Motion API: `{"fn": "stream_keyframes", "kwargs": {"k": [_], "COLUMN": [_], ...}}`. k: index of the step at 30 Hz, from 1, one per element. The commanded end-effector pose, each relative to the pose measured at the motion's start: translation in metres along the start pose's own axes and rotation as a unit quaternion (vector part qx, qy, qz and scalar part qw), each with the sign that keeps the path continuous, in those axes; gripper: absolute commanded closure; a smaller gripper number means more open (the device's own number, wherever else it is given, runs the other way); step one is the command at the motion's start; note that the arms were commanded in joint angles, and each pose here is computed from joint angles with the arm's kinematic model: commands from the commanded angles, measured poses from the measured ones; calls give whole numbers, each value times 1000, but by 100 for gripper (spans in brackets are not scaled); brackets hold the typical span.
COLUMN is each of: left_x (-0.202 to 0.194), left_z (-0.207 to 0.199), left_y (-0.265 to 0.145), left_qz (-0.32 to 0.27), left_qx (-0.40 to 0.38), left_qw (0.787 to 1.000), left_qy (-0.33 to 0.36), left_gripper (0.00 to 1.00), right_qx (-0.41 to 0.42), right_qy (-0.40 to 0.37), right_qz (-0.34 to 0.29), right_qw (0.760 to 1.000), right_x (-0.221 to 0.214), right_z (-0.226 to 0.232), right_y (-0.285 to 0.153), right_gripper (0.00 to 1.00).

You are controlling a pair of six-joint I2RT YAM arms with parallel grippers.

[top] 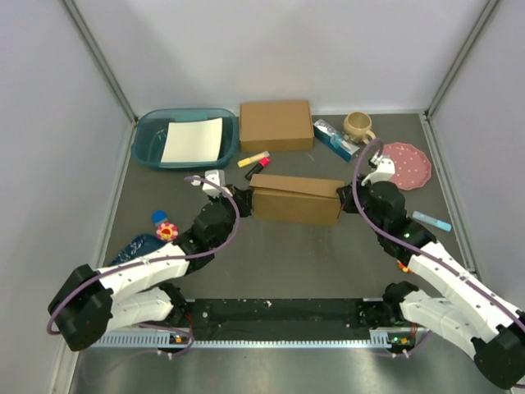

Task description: Fold the paper box

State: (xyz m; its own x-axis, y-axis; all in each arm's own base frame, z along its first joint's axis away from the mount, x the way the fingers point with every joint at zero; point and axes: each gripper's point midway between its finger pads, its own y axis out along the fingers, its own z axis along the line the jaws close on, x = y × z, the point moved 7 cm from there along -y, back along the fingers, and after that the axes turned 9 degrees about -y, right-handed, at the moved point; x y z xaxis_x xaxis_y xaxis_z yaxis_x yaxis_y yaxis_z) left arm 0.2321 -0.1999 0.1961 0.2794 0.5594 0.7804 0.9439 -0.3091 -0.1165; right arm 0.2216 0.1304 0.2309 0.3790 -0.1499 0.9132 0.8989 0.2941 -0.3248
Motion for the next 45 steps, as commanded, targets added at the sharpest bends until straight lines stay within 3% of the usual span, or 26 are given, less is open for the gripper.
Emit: {"fn": "stream_keyframes", "kwargs": {"k": [1, 8, 14, 24, 32, 45], "left_x": [-58, -32, -8, 25, 66, 71], "left_z": [56, 37, 41, 38, 19, 5], "left_y": [-25, -33, -44, -52, -63, -64], "left_qz": [154, 155, 146, 115, 59, 64], "left_qx": [86, 53, 114, 137, 87, 31], "left_qw": [979, 979, 970, 971, 987, 990], "left_qy": [101, 125, 155, 161, 123, 119], "left_gripper": [75, 62, 56, 54, 53, 48], "right_qx": [-26, -50, -69, -72, -73, -55], "right_qy": [2, -7, -4, -8, -8, -6], "right_qz": [53, 65, 54, 47, 47, 36], "right_qw": [998, 997, 996, 996, 996, 998], "right_x": [-37, -38, -32, -21, -16, -5], "right_z": [-13, -17, -20, -17, -14, -8], "right_y": [4, 9, 9, 11, 15, 15], "right_gripper": [100, 100, 100, 100, 100, 97]}}
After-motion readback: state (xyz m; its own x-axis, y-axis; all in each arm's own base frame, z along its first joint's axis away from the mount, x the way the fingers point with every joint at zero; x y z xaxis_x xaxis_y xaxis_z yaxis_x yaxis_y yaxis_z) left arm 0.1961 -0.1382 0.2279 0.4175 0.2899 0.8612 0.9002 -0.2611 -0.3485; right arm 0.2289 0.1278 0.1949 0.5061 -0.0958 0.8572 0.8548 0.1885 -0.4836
